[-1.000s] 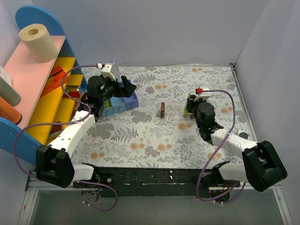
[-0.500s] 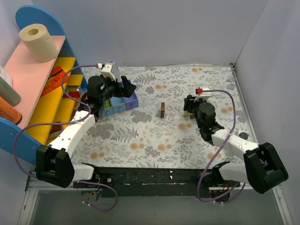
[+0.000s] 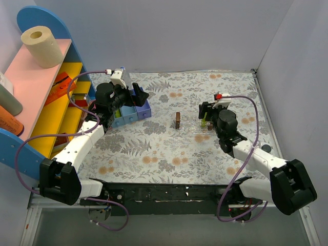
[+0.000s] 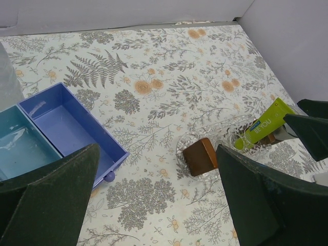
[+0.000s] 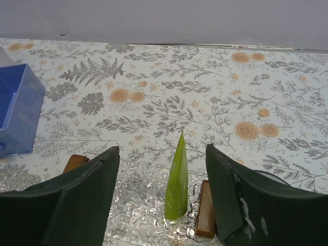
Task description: Prepare toiletry sets of a toothbrush and toothpaste on the tray
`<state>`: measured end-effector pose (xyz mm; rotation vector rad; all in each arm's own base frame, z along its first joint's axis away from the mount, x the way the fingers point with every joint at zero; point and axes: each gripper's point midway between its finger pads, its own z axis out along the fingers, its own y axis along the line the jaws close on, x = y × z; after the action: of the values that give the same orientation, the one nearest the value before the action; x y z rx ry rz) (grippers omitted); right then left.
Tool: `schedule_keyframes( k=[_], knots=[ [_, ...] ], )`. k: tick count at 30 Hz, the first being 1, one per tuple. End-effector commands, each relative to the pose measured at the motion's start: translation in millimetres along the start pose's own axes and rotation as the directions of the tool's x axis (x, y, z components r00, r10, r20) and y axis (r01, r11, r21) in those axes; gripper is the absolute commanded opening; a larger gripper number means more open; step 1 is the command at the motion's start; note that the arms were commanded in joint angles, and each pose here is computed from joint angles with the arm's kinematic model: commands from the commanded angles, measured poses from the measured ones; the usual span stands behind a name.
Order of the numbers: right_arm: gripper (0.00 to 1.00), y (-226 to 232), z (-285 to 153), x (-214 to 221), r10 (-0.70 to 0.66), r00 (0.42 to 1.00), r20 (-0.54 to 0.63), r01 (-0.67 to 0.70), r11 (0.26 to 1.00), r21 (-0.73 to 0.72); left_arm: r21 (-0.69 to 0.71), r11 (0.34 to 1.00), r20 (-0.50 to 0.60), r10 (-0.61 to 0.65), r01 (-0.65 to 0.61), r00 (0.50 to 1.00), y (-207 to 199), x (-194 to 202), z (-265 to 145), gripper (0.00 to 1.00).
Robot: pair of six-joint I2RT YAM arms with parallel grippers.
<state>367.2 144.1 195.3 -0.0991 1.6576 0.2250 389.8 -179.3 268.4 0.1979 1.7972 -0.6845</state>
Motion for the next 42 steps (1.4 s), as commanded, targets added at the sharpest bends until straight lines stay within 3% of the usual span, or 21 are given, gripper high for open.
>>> schedule_keyframes(
  k=[1, 6, 14, 19, 26, 30, 35, 37, 42],
  knots=[
    [0.75, 1.3, 0.4, -37.6, 0.014, 0.997, 0.082, -0.014, 1.000, -0.005, -0.042, 0.999, 0.014, 0.010, -0.009, 1.000, 5.2, -5.2, -2.0, 0.98],
    [0.78, -6.2, -5.8, -55.3, 0.063, 0.992, 0.110, -0.065, 0.998, 0.017, -0.152, 0.988, 0.063, 0.030, -0.020, 0.998, 23.7, -11.4, -9.4, 0.98],
    [0.77, -7.7, -20.1, -90.1, 0.062, 0.987, 0.151, -0.064, 0.998, 0.007, -0.322, 0.946, 0.040, 0.057, -0.041, 0.998, 62.3, -9.9, -8.5, 0.98],
    [0.77, -10.3, -28.5, -100.2, 0.039, 0.987, 0.154, -0.041, 0.999, 0.009, -0.420, 0.908, 0.013, 0.007, -0.001, 1.000, 92.5, -1.8, -16.2, 0.97],
    [0.73, -5.6, -39.0, -125.1, -0.024, 0.987, 0.160, 0.029, 0.999, -0.024, -0.529, 0.841, -0.048, -0.160, 0.111, 0.986, 132.4, 26.6, -32.8, 0.75],
    [0.68, 0.0, -44.8, -128.9, -0.069, 0.988, 0.141, 0.079, 0.995, -0.063, -0.601, 0.791, -0.109, -0.217, 0.110, 0.970, 148.6, 43.6, -42.4, 0.56],
    [0.66, 0.4, -54.5, -123.3, -0.113, 0.987, 0.115, 0.123, 0.989, -0.085, -0.682, 0.729, -0.182, -0.246, 0.058, 0.952, 169.1, 59.0, -42.4, 0.52],
    [0.64, 0.9, -60.3, -120.4, -0.106, 0.987, 0.117, 0.118, 0.988, -0.096, -0.699, 0.715, -0.223, -0.266, 0.036, 0.938, 172.5, 61.7, -41.2, 0.41],
    [0.63, 1.5, -68.7, -111.8, -0.117, 0.987, 0.107, 0.129, 0.985, -0.117, -0.745, 0.667, -0.283, -0.322, 0.004, 0.904, 185.2, 80.3, -40.8, 0.36]
  ],
)
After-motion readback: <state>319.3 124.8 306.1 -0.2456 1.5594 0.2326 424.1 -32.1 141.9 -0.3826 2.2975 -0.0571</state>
